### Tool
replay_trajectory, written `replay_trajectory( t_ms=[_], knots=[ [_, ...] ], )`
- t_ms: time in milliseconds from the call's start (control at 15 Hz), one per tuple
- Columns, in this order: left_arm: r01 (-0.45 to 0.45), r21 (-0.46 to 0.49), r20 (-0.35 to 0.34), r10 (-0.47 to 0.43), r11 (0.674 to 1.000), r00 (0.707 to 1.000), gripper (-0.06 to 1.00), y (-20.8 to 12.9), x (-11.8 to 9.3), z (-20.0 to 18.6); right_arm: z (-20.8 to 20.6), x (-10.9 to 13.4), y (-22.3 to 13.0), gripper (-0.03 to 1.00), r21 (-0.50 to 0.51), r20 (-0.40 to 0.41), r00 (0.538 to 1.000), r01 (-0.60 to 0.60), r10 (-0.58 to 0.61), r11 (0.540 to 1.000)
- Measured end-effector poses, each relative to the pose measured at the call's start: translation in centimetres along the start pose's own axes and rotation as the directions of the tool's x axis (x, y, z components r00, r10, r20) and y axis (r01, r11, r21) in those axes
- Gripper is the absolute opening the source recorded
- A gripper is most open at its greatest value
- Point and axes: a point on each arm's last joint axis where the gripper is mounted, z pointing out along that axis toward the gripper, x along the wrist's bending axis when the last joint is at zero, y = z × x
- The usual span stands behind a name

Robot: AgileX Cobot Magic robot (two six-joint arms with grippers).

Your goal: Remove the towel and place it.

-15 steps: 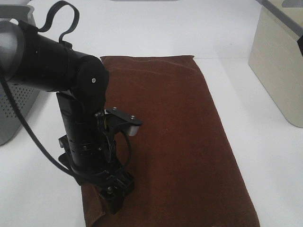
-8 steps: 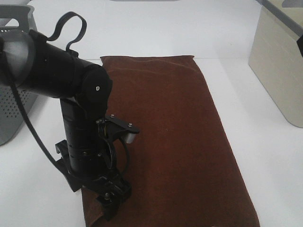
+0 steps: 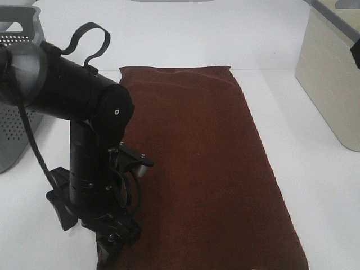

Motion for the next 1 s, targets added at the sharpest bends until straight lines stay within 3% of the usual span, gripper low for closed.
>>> replay_trajectory(
  t_ms=[467, 733, 1000],
  knots=[
    [0.065, 0.138, -0.058, -0.057, 0.988, 0.997, 0.82, -1.6, 0.5, -0.7, 0.0, 0.0, 0.0, 0.75, 0.0, 0.0, 0.999, 0.035, -0.035, 0.999],
    [0.104, 0.141, -0.059, -0.097, 0.984, 0.994, 0.82, -2.1, 0.5, -0.8, 0.0, 0.0, 0.0, 0.75, 0.0, 0.0, 0.999, 0.053, -0.053, 0.999],
    [0.16, 0.182, -0.078, -0.148, 0.97, 0.986, 0.82, -4.8, 0.8, -0.6, 0.0, 0.0, 0.0, 0.75, 0.0, 0.0, 0.998, 0.067, -0.067, 0.998]
  ],
)
